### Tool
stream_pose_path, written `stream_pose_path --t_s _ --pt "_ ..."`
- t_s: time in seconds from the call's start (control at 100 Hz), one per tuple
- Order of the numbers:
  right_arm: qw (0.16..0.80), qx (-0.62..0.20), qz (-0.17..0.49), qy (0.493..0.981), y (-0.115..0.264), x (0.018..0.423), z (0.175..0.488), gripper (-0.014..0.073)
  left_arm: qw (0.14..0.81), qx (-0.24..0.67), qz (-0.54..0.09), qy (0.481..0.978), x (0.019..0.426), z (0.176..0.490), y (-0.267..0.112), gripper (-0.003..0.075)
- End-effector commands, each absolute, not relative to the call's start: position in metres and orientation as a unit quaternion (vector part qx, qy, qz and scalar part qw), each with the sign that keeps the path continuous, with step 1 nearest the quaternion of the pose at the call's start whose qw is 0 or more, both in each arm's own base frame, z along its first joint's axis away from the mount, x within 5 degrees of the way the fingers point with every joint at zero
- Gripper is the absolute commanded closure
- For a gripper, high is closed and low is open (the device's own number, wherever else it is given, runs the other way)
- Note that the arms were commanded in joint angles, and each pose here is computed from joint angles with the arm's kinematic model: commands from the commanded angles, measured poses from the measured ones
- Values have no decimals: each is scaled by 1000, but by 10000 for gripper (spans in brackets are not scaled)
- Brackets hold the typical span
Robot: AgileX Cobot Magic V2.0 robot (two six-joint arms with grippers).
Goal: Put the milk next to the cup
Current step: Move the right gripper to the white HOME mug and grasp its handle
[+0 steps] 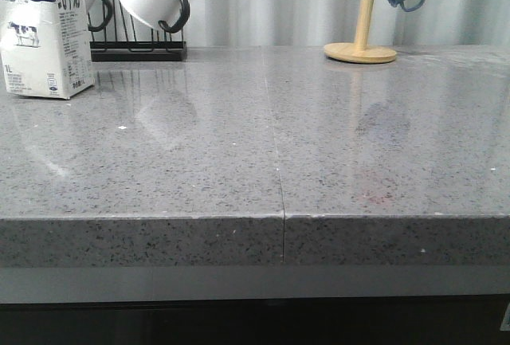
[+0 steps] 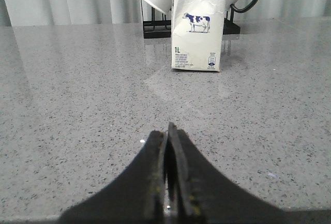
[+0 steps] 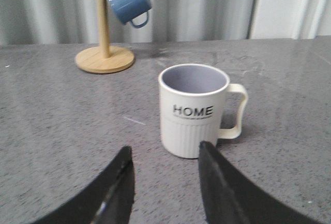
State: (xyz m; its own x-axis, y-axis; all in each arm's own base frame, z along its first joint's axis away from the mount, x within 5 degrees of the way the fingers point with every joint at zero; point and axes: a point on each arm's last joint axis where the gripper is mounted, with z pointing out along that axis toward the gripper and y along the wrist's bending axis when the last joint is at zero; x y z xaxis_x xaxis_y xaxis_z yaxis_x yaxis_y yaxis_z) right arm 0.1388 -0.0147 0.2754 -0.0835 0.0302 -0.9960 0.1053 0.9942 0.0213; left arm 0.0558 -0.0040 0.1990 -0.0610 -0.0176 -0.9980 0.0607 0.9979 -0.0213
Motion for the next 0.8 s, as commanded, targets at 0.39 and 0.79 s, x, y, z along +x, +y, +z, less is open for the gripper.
stream_pose_path --t_s 0.39,0.79 --pt "706 152 -88 686 -64 191 273 274 712 5 -33 701 55 194 -3 741" --pt "694 147 -110 697 -88 237 258 274 712 5 -33 701 55 194 -3 741"
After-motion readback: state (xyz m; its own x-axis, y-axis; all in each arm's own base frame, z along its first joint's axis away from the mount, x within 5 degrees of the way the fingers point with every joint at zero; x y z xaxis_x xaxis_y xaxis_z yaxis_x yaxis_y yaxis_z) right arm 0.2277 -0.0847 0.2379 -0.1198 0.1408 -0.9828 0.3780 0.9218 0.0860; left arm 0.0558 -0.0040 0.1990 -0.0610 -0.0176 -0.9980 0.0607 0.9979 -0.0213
